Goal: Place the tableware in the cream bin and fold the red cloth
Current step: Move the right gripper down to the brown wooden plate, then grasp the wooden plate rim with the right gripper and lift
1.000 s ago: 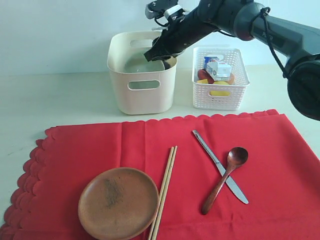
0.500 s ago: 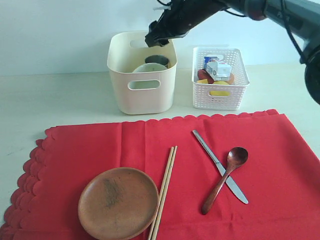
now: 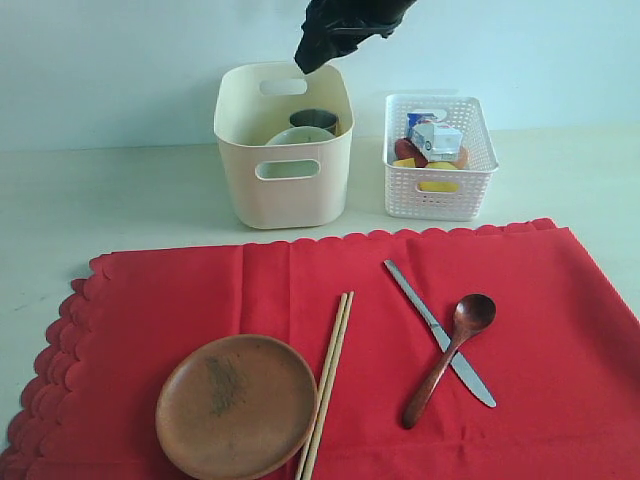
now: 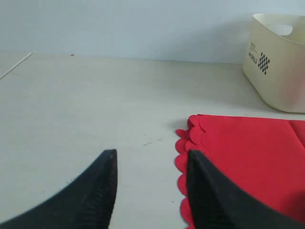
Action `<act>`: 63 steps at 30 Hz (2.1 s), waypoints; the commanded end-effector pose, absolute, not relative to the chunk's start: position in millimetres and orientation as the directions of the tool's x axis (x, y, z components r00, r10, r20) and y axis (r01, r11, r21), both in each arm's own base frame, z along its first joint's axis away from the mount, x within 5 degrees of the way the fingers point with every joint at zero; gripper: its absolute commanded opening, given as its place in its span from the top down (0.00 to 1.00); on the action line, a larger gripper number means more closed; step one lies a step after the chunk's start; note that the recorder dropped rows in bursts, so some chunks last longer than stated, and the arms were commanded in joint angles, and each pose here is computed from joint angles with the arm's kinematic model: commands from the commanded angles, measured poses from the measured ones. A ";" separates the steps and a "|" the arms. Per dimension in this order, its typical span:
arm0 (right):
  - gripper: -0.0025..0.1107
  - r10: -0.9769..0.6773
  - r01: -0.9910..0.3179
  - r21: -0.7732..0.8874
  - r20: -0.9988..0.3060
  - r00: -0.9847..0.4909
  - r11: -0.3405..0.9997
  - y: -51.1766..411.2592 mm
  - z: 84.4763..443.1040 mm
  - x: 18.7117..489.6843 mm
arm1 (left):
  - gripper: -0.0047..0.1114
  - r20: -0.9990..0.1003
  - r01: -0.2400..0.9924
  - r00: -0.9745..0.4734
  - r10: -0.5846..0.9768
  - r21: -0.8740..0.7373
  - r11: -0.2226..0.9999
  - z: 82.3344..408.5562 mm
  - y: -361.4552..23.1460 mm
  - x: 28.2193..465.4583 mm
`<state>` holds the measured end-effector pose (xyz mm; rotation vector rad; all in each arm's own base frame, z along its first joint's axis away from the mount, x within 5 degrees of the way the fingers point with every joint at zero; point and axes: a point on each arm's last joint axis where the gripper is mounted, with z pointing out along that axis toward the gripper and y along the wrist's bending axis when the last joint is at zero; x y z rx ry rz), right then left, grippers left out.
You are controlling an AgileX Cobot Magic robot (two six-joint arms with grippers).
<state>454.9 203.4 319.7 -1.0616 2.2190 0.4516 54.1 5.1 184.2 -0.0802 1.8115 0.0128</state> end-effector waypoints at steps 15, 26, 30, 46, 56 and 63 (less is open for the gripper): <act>0.45 -0.573 -0.760 0.212 -0.542 -0.615 0.615 197.3 308.1 418.4 | 0.57 -0.972 -0.064 -0.228 -0.053 -0.039 0.997 184.3 5.2 53.9; 0.45 -0.687 -0.825 0.379 -0.461 -0.561 0.420 216.4 227.1 371.1 | 0.57 -0.972 -0.064 -0.228 -0.053 -0.039 0.997 184.3 5.2 53.9; 0.45 -0.732 -0.822 0.421 -0.403 -0.549 0.384 236.5 199.0 362.6 | 0.57 -0.972 -0.064 -0.228 -0.053 -0.039 0.997 184.3 5.2 53.9; 0.45 -0.758 -0.710 0.530 -0.178 -0.628 0.464 253.4 108.7 358.4 | 0.57 -0.972 -0.064 -0.228 -0.053 -0.039 0.997 184.3 5.2 53.9; 0.46 -0.763 -0.662 0.602 -0.130 -0.633 0.446 254.7 102.9 351.9 | 0.57 -0.972 -0.064 -0.228 -0.053 -0.039 0.997 184.3 5.2 53.9; 0.53 -0.786 -0.689 0.570 -0.117 -0.607 0.447 250.9 102.3 352.3 | 0.57 -0.972 -0.064 -0.228 -0.053 -0.039 0.997 184.3 5.2 53.9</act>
